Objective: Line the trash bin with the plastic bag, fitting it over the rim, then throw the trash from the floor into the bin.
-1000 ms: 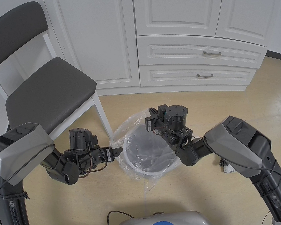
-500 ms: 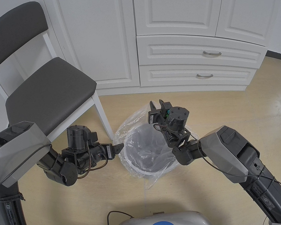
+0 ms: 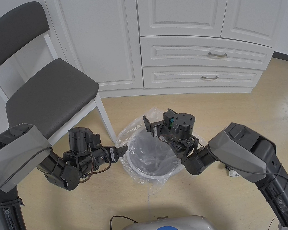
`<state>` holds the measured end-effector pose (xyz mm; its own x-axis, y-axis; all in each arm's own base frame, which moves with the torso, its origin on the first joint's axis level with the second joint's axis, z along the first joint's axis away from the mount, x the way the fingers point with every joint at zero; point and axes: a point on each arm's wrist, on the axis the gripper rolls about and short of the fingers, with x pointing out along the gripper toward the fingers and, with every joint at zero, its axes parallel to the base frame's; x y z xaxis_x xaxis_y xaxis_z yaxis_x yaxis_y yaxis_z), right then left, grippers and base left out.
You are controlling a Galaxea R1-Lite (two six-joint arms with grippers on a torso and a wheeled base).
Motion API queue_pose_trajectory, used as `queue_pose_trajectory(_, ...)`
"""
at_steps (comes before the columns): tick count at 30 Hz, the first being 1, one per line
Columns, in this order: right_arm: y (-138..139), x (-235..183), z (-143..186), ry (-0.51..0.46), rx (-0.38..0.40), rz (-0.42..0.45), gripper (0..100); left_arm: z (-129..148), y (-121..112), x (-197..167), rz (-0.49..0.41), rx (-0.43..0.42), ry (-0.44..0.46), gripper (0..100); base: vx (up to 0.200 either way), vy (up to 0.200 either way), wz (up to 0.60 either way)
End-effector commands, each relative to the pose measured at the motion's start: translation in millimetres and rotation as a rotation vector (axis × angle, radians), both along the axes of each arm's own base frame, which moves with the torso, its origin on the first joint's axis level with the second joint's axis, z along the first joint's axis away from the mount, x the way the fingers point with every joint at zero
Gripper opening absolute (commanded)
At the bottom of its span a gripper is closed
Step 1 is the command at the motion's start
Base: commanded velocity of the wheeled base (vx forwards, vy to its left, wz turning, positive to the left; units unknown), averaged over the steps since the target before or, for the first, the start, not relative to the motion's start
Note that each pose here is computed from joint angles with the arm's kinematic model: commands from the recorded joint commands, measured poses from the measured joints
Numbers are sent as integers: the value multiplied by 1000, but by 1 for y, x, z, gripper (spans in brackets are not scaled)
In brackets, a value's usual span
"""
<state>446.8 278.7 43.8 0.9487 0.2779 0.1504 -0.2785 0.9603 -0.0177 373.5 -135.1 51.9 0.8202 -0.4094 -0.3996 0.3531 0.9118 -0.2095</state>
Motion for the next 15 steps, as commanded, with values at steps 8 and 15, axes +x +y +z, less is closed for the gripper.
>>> queue_pose_trajectory(8,-74,-115,88,66,9,-101,100,10,-30,-6,-36,-81,-30,100,0,0,0)
queue_pose_trajectory(15,-85,-111,82,243,38,-124,100,17,-37,3,-29,-120,-48,100,0,0,0)
